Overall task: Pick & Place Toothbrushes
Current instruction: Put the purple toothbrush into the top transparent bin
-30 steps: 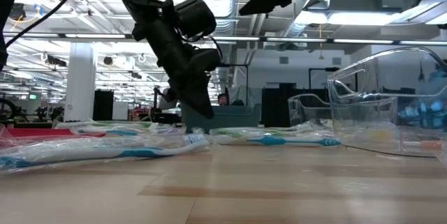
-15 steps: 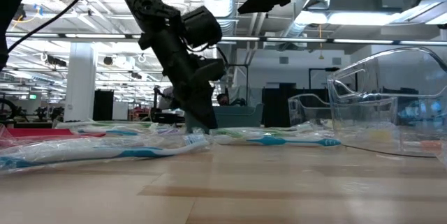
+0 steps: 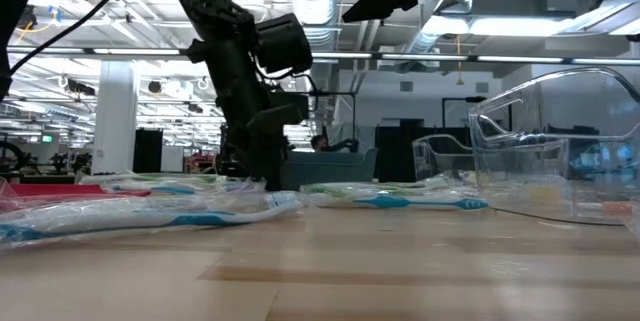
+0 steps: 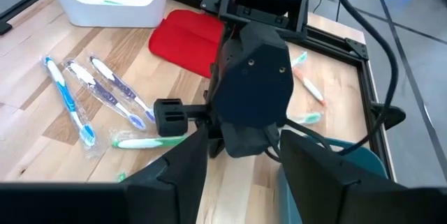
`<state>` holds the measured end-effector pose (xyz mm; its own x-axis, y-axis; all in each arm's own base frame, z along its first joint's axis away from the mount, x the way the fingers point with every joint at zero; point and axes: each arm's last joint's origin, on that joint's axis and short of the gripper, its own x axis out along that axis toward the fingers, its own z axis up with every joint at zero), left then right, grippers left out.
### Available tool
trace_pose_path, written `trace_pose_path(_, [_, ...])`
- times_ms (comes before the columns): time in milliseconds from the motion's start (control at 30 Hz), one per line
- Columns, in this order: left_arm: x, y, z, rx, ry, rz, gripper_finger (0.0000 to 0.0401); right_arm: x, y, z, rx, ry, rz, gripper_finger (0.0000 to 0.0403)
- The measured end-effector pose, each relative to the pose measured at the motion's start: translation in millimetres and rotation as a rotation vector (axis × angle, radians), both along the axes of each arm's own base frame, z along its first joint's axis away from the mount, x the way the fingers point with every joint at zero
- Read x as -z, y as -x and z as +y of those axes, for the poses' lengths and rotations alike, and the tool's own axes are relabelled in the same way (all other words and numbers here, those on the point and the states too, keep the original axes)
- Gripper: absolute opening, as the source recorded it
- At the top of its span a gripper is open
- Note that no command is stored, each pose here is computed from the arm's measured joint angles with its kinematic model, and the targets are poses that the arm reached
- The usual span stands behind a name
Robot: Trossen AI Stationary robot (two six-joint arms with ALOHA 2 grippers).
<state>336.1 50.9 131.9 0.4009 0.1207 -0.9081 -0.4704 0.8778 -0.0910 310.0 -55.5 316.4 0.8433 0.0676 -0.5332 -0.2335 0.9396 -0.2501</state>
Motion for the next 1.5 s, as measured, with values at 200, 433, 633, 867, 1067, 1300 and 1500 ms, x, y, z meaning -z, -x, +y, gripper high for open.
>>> trace_pose_path(200, [-2.9,2.1,-10.7,-0.018,-0.005,0.022,0.0001,0.2,0.1,0.0,0.0,0.0,0.002,0.0171])
trace_pose_path(433, [-26.9,13.5,-22.7,-0.034,-0.044,0.028,0.0001,0.3,0.2,0.0,0.0,-0.001,0.003,0.0174])
trace_pose_path(633, [-67.2,30.6,-34.4,-0.042,-0.109,-0.062,0.0001,-0.6,-0.5,0.5,0.013,-0.023,-0.005,0.0171])
trace_pose_path(867, [-118.6,66.2,-48.6,0.004,-0.246,-0.427,0.0001,13.2,-13.4,17.9,-0.028,-0.075,0.029,0.0175])
trace_pose_path(1067, [-135.0,109.0,-60.5,0.109,-0.304,-0.745,0.0001,47.5,-54.6,43.6,-0.141,-0.088,-0.008,0.0175])
trace_pose_path(1300, [-125.9,149.4,-67.2,0.172,-0.29,-0.949,0.0001,82.4,-97.4,45.1,0.184,-0.292,0.091,0.0175])
trace_pose_path(1500, [-115.4,160.7,-68.5,0.19,-0.26,-0.985,0.0001,103.1,-124.6,30.3,0.417,-0.396,0.231,0.0175])
